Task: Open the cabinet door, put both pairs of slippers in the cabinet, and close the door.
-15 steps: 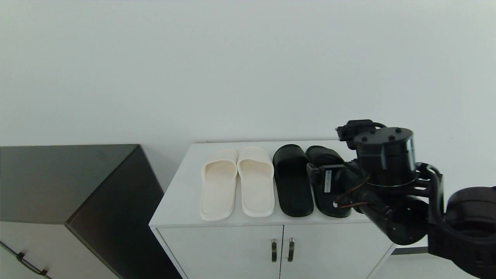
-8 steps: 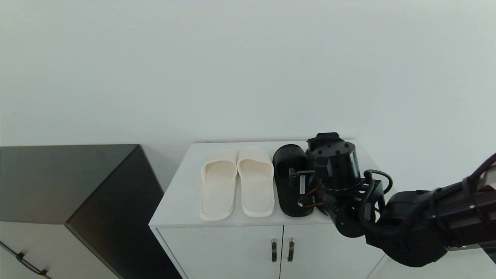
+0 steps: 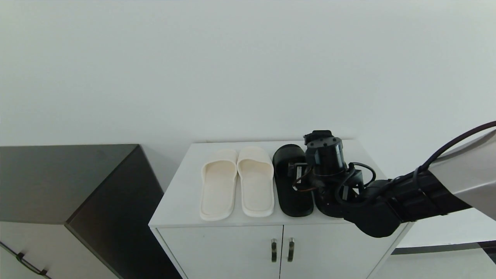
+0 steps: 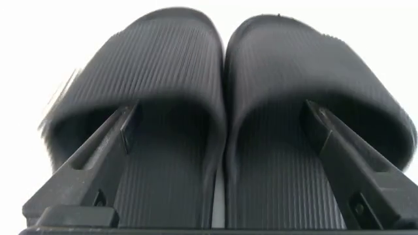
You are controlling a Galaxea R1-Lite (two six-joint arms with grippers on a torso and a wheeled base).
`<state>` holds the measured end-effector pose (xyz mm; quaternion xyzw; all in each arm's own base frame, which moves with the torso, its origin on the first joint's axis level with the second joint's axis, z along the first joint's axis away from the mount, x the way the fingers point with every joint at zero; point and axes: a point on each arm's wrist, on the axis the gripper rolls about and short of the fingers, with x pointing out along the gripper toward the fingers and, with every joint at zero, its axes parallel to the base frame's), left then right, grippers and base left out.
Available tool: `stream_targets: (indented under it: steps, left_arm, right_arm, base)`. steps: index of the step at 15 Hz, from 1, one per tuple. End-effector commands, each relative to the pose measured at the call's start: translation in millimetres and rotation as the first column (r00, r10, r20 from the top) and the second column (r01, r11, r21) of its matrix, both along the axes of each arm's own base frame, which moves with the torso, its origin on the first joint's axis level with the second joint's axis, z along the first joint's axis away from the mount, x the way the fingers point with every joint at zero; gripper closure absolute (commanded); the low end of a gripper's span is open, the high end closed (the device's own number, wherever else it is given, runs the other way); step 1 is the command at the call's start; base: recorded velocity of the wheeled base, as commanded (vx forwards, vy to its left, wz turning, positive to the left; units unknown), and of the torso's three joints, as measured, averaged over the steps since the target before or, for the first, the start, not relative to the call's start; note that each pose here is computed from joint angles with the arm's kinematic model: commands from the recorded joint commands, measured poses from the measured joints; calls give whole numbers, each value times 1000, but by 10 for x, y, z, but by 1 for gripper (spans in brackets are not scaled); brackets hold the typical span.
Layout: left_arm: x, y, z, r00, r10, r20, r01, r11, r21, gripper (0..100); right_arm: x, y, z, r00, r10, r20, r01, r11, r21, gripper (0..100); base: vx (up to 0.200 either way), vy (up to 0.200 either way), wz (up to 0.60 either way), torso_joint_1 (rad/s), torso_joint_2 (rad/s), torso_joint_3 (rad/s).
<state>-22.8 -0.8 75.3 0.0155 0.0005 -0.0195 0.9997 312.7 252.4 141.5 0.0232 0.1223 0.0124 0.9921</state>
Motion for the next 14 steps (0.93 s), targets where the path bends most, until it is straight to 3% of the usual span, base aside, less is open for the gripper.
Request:
stream_targets:
  steps: [1, 3, 4, 9, 14]
  left_arm:
    - [1, 0, 1, 1000, -1, -2, 1, 1000, -3, 100]
    - [1, 0, 1, 1000, -1, -2, 1, 1000, -3, 100]
    - [1, 0, 1, 1000, 1, -2, -1, 1000, -3, 100]
    - [1, 0, 1, 1000, -1, -2, 1, 1000, -10, 100]
    - [1, 0, 1, 1000, -1, -2, 1, 1000, -11, 100]
  right_arm:
    - [149, -21, -46, 1000, -23, 2, 23, 1000, 3, 0]
    - [167, -11, -73, 1000, -10, -4, 10, 1000, -1, 0]
    - [174, -14, -65, 1000, -12, -1, 12, 1000, 1, 100]
    - [178, -37, -64, 1000, -22, -1, 22, 1000, -2, 100]
    - [-171, -225, 320, 999, 27, 44, -27, 1000, -10, 100]
  base:
    - [0, 0, 0, 0, 0, 0]
    - [0, 0, 0, 0, 0, 0]
    - [0, 0, 0, 0, 0, 0]
    - [0, 0, 0, 0, 0, 0]
    - [0, 0, 0, 0, 0, 0]
